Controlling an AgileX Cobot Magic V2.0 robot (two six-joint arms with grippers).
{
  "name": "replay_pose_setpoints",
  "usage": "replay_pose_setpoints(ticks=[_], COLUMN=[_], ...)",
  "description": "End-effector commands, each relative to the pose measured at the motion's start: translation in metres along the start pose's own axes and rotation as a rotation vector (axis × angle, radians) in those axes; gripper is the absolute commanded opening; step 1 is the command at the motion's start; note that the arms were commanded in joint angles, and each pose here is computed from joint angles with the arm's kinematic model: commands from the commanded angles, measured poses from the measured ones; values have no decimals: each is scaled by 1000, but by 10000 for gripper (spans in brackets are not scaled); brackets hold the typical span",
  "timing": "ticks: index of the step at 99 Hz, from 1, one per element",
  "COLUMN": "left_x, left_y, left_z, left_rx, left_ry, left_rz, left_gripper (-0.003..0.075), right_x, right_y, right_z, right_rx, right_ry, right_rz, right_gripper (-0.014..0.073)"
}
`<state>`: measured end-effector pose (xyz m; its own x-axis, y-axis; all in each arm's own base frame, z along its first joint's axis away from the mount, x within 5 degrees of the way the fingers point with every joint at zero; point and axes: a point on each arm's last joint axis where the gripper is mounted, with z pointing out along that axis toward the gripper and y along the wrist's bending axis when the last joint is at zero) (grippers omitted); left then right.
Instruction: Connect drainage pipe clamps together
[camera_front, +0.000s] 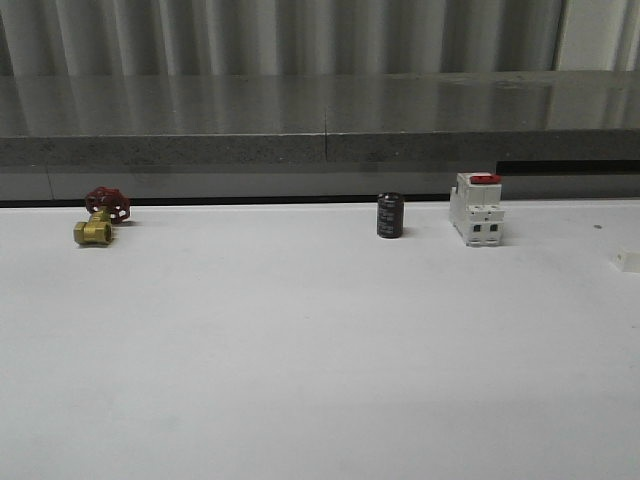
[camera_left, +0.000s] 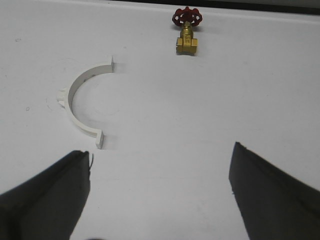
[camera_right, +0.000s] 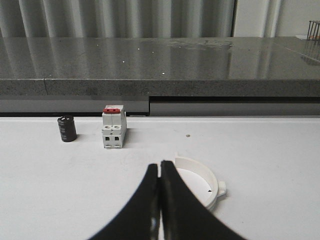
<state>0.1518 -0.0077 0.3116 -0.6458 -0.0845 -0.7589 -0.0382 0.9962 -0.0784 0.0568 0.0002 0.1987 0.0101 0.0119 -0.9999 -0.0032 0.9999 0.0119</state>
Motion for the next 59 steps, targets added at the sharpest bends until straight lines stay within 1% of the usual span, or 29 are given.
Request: replay_pose_setpoints(ticks=[1,14,26,37,48,59], left_x=[-25,-50,-73,-93,-111,-121], left_y=[-3,-6,-8,-8,3,26], left_z=[4,31,63,86,107,124], left_rx=[9,-23,-49,-58,-87,-116], left_ry=[-39,81,192,229,241,268], left_rz=[-14,6,48,69,44,28], left_gripper=[575,575,575,575,575,575], right_x=[-15,-15,-15,-15,-15,-15], right_y=[0,0,0,0,0,0], right_z=[-2,-2,-2,-2,-2,-2], right_rx=[6,6,6,6,6,6], right_ry=[-118,-118,-118,-118,-118,-118], right_rz=[-3,-3,-3,-3,-3,-3], right_gripper=[-67,-67,-67,-67,-67,-67])
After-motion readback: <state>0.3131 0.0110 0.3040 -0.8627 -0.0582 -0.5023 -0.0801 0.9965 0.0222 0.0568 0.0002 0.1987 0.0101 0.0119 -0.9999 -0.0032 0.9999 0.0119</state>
